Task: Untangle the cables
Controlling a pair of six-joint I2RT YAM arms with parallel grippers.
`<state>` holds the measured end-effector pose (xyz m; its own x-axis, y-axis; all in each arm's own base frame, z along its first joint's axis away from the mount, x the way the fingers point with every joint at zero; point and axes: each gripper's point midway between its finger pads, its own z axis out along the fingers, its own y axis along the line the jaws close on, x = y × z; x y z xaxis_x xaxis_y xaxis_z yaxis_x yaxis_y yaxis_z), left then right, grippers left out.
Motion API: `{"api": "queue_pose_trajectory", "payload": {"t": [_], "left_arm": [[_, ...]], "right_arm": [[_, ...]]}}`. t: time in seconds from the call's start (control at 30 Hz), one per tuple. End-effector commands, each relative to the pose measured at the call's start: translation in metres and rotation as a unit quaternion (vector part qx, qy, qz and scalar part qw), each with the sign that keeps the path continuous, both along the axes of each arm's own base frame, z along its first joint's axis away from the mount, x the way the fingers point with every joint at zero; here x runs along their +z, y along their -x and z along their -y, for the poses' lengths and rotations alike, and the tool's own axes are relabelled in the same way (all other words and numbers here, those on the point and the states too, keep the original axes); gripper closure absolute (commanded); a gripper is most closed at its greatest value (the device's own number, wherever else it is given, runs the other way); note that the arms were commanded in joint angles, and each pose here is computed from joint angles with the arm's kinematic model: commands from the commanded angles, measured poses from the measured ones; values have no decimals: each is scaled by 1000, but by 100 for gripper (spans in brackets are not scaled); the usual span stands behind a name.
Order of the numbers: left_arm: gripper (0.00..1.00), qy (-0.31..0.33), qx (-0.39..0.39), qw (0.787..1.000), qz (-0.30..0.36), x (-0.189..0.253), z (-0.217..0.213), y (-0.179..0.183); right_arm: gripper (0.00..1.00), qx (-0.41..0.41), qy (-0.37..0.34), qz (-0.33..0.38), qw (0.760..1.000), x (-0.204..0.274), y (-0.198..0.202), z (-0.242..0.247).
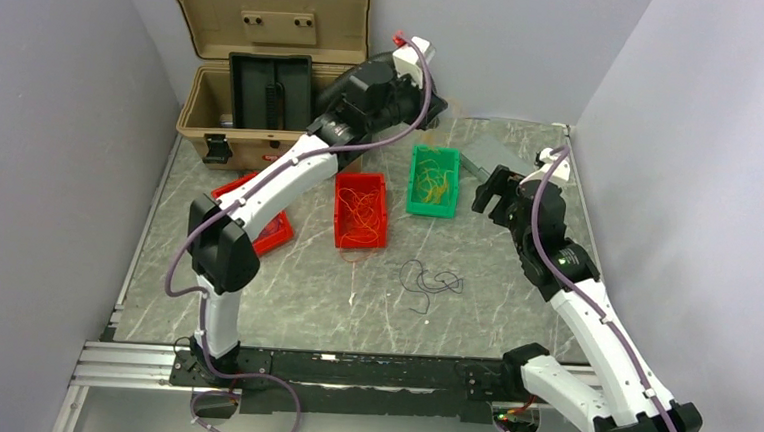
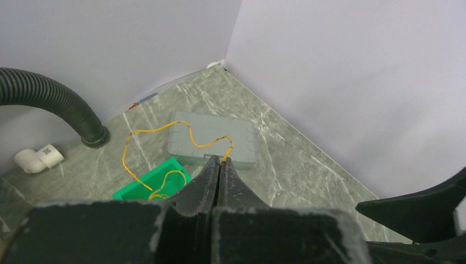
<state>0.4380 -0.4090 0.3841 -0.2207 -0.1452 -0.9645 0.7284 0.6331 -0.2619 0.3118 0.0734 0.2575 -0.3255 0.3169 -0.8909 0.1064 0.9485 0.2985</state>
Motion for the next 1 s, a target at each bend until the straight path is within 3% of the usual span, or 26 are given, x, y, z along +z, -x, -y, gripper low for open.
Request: {"api": "queue_pose_trajectory", "payload": {"t": [0.0, 0.33, 0.67, 0.97], "left_arm": [[100, 6, -13, 1000, -9, -24, 15, -7], [100, -30, -1, 996, -85, -119, 31, -22], [100, -199, 38, 959, -200, -233, 18, -18], [100, -215, 38, 953, -212, -270, 34, -39]], "right_arm": [[16, -3, -5, 16, 1000, 15, 7, 4], [17, -13, 10, 19, 1000, 21, 21, 16], [17, 4, -2, 6, 1000, 9, 30, 11], [16, 33, -6, -42, 999, -21, 41, 1]]}}
